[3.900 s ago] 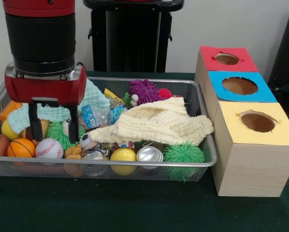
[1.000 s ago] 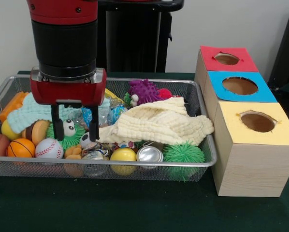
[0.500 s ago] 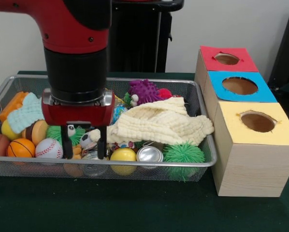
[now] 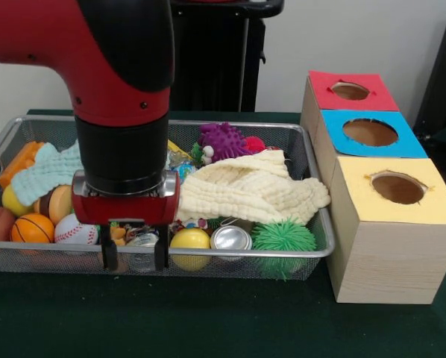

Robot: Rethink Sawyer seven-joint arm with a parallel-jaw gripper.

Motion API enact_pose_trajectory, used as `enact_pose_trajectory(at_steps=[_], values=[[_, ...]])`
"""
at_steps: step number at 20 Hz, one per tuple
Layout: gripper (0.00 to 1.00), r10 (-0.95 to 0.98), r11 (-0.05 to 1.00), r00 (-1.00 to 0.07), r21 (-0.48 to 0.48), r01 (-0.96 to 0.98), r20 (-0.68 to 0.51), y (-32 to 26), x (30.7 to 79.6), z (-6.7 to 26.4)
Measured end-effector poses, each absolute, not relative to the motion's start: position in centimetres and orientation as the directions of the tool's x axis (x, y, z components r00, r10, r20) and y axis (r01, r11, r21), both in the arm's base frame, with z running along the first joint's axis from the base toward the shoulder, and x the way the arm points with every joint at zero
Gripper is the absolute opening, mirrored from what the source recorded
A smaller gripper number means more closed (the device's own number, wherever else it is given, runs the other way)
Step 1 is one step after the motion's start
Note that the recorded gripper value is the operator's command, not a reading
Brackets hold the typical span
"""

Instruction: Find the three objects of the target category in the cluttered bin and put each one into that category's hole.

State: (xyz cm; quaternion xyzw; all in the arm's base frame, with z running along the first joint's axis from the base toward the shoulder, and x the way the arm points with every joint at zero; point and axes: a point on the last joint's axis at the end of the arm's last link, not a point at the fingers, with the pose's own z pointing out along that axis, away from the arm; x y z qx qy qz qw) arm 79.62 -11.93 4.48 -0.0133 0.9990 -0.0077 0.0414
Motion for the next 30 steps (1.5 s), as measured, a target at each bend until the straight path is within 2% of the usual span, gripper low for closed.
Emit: enact_pose_trajectory(at_steps=[5,12,22,30], values=[[1.00,-0.019,1.000,-0.996,-0.018,-0.018,-0.087,-12.4,80.0,3.7],[1.00,-0.021,0.999,-0.995,-0.028,-0.018,-0.102,-12.6,80.4,4.9],[1.00,-0.022,0.998,-0.986,-0.067,-0.011,-0.168,-13.9,82.0,10.3],[1.00,-0.021,0.997,-0.982,-0.082,-0.005,-0.188,-14.6,82.1,12.5]])
